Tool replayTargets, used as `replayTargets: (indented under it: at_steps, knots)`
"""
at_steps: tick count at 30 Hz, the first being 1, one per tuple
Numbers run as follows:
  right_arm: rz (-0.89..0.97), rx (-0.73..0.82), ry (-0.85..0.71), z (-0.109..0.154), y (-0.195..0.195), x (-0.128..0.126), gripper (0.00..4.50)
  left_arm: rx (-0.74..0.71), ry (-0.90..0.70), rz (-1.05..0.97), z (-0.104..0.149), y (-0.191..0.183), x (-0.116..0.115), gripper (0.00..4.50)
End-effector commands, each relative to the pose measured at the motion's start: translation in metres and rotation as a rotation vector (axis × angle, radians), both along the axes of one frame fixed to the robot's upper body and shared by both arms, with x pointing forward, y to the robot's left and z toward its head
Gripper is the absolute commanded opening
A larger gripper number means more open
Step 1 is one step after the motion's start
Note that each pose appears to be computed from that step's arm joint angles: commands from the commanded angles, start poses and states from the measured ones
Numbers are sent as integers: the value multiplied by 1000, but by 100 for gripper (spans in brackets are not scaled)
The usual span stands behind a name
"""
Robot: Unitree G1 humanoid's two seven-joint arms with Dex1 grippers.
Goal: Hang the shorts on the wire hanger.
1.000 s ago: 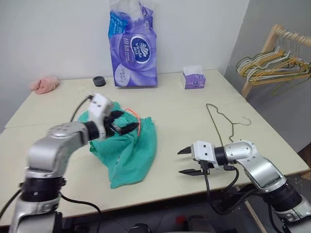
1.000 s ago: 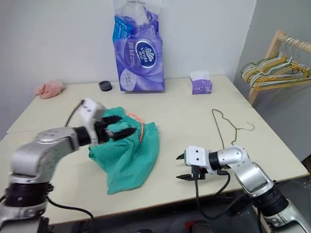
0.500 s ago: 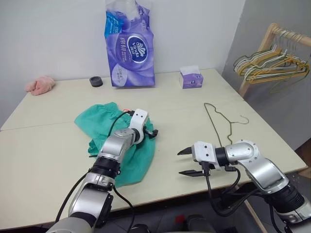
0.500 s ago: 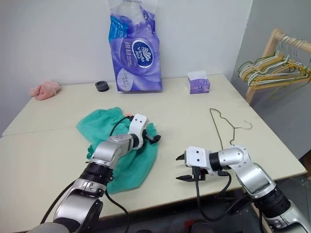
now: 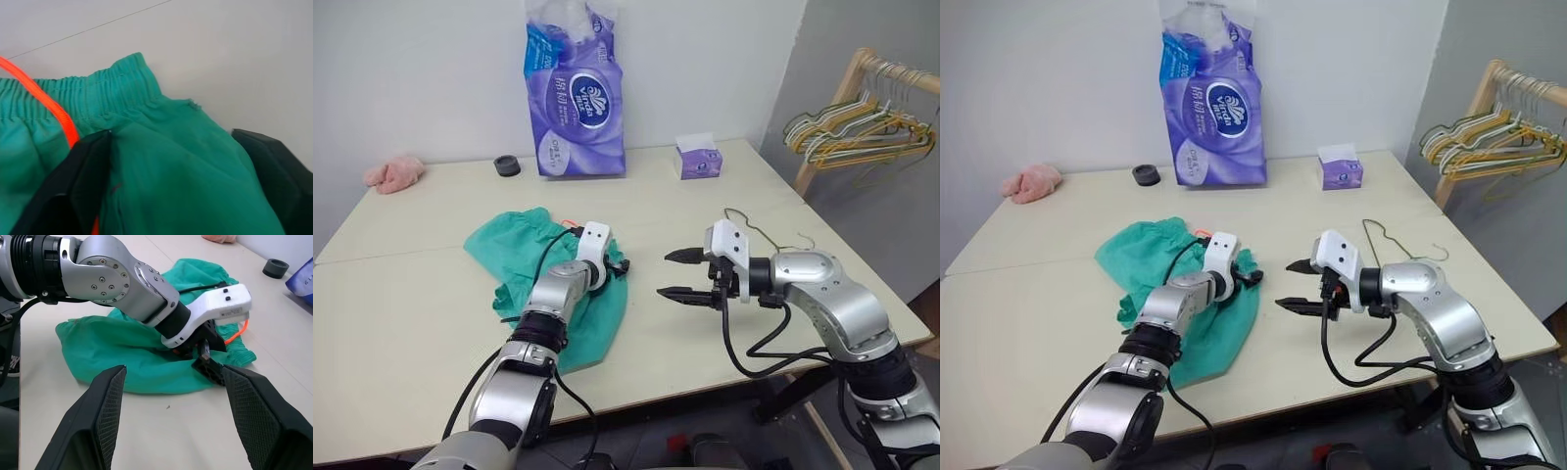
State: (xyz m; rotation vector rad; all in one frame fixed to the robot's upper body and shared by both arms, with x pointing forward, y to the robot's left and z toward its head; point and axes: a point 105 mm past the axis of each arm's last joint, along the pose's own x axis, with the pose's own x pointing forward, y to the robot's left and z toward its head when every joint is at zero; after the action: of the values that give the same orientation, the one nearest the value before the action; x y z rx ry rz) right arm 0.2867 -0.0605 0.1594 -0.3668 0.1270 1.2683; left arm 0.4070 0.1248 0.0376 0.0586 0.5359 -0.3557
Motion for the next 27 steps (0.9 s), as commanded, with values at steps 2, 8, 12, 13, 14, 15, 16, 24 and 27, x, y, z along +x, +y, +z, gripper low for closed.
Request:
replayTargets:
  at_steps: [2,8,12,13,14,15,16,24,27]
  knots:
    - [4,26,-57,17,-7,-3,331,-30,20,-13,-3,-1,-3,243]
    - [-36,7,-74,18,-17,1,331,-74,7,-60,7,-4,-2,60]
    - [-119,-5,-102,24,-36,12,331,-121,28,-281,15,-34,-15,3]
    - [-134,-6,-107,26,-40,13,331,-128,44,-373,16,-46,-24,3]
    - [-146,-7,-111,27,-44,14,331,-128,59,-466,16,-57,-33,3]
    - [-154,-7,-113,28,-47,15,331,-128,72,-528,16,-64,-41,3]
    - [-157,-8,-114,29,-48,15,331,-127,78,-559,16,-67,-45,3]
    - [-146,-108,-67,18,-72,-2,331,-30,247,-1230,13,-61,-148,3]
    - [-133,-152,-51,11,-78,-8,331,-25,263,-1274,16,-47,-159,3]
